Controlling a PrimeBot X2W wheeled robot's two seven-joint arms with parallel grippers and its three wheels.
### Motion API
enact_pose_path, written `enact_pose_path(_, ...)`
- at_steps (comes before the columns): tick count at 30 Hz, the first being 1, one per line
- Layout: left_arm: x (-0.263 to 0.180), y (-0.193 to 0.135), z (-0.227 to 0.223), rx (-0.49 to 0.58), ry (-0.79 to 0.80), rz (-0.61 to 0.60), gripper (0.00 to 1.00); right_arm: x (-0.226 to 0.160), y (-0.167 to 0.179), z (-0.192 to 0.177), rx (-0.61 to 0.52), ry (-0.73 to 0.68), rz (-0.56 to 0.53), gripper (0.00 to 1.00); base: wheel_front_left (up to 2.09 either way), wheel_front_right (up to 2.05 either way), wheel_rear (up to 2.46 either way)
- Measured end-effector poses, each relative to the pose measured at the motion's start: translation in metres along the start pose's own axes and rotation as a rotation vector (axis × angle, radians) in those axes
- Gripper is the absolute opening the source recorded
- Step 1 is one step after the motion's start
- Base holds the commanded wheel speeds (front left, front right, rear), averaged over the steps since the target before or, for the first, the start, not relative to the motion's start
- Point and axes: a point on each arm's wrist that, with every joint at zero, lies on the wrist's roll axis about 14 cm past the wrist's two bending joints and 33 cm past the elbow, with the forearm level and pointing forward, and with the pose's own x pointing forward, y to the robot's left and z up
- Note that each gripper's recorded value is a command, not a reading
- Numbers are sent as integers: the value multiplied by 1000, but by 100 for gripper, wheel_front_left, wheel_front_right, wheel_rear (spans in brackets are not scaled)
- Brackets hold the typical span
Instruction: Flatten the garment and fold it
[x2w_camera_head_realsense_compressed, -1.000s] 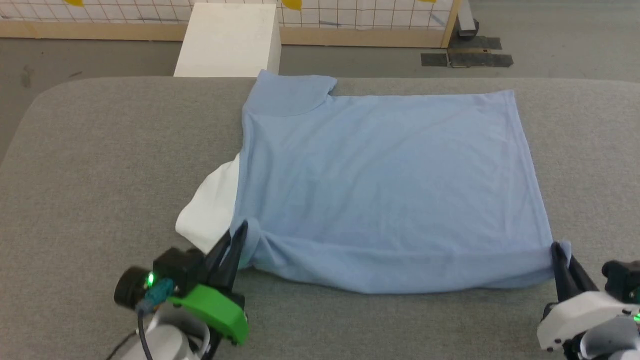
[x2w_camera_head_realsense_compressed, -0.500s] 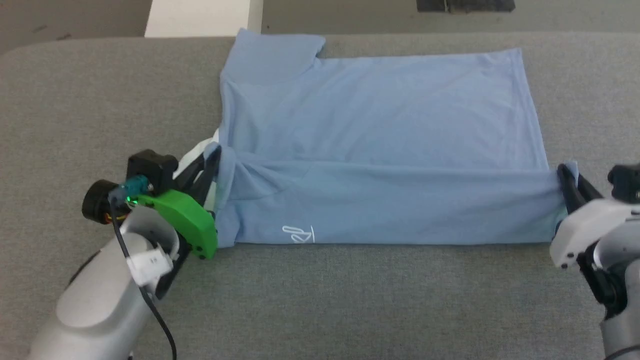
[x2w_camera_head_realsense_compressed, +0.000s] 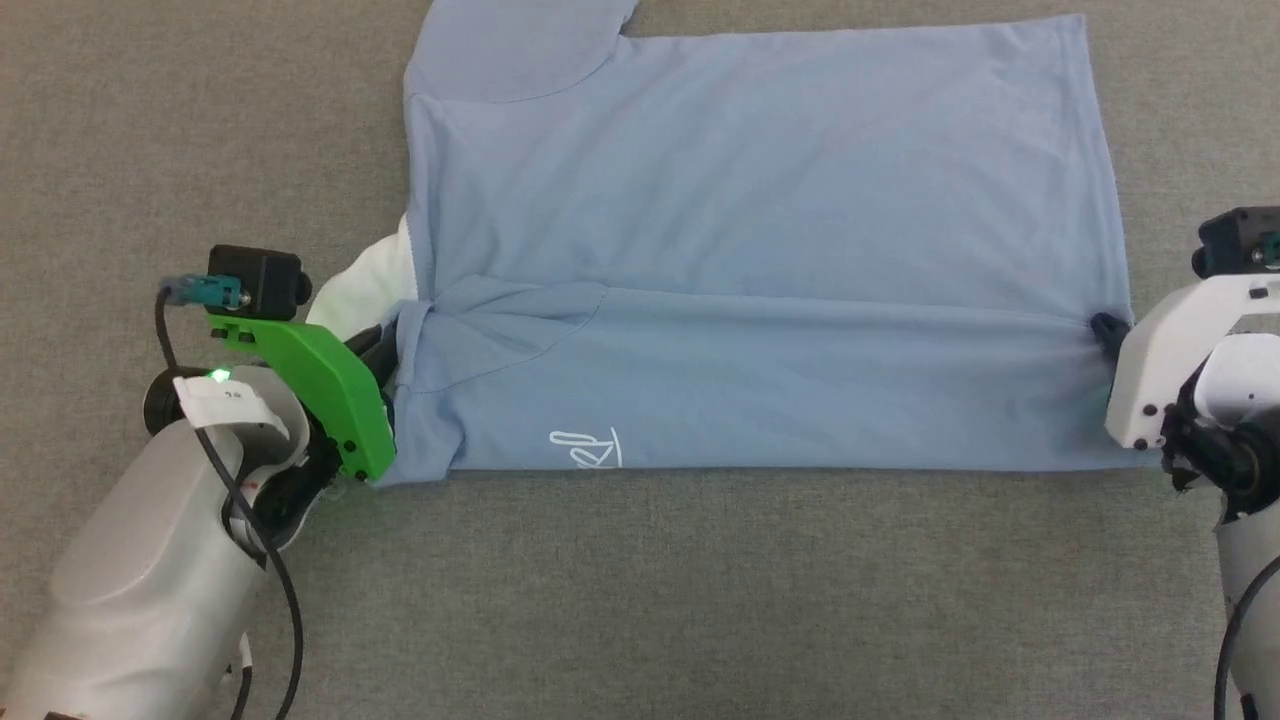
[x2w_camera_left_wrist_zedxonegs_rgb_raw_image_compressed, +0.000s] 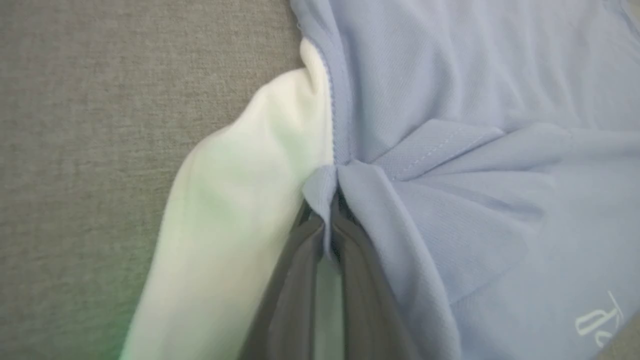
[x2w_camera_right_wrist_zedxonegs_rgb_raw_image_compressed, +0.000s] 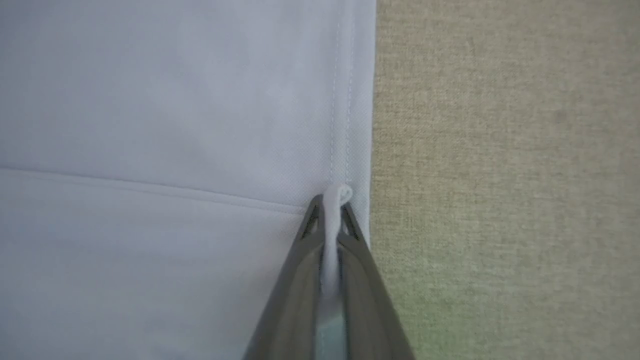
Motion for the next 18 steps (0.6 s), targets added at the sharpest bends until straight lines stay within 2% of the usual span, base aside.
enact_pose_path(1,-1,0,2,-13,-10,0,41,0,0,0,8,8,0,13,0,0,0)
enact_pose_path(2,-2,-1,6,-17,-34,4,67,-1,0,1,17,8,3,36,0,0,0)
enact_pose_path(3,-4,-1,11,-22,-69,11,100,-3,1,3,24,2,5,85,0,0,0)
enact_pose_path(4,-7,-1,14,-25,-105,21,100,-5,1,4,30,-6,6,100,0,0,0)
enact_pose_path(9,-34,8,32,-7,-331,123,100,-23,0,12,66,-159,1,100,0,0,0)
enact_pose_path(13,-66,6,49,16,-526,193,100,-50,-1,28,93,-372,-12,100,0,0,0)
enact_pose_path(18,-95,-19,41,10,-609,202,100,-84,11,34,111,-593,0,100,0,0,0)
